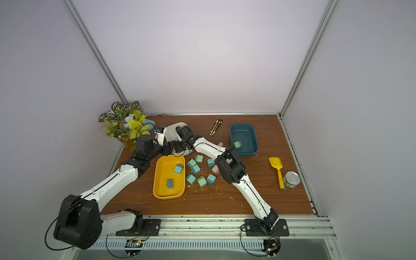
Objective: Place the plugs by color into the storage box
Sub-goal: Place the plug in the storage box.
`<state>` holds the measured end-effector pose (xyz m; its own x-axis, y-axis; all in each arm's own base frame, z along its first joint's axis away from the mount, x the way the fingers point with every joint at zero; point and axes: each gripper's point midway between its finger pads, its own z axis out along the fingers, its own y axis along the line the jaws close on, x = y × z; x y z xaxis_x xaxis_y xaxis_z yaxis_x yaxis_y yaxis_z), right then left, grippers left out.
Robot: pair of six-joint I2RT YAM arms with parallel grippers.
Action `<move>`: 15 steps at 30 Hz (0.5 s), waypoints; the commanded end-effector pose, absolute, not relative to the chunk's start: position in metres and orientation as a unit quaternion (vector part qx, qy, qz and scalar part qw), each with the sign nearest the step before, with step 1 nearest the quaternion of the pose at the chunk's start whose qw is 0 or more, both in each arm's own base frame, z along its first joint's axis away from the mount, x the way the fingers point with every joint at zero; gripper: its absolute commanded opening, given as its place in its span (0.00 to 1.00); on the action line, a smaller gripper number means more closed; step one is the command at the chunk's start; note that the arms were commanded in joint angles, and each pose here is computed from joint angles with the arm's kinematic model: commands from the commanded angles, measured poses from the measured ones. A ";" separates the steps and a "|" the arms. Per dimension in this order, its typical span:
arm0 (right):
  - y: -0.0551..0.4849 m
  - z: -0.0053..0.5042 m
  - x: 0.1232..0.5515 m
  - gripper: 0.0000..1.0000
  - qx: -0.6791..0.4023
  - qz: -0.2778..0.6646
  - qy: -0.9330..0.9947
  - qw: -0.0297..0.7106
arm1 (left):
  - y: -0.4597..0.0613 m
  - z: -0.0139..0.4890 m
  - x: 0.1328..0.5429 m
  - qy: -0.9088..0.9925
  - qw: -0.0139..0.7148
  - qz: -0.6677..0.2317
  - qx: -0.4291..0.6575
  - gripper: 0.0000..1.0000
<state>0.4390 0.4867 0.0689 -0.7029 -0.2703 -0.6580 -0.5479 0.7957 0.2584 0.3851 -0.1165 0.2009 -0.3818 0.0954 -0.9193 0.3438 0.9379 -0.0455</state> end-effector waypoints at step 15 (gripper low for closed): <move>0.459 0.200 0.413 0.68 -0.174 0.294 0.859 0.381 | -0.125 0.234 0.370 0.786 0.584 -0.155 0.132 0.65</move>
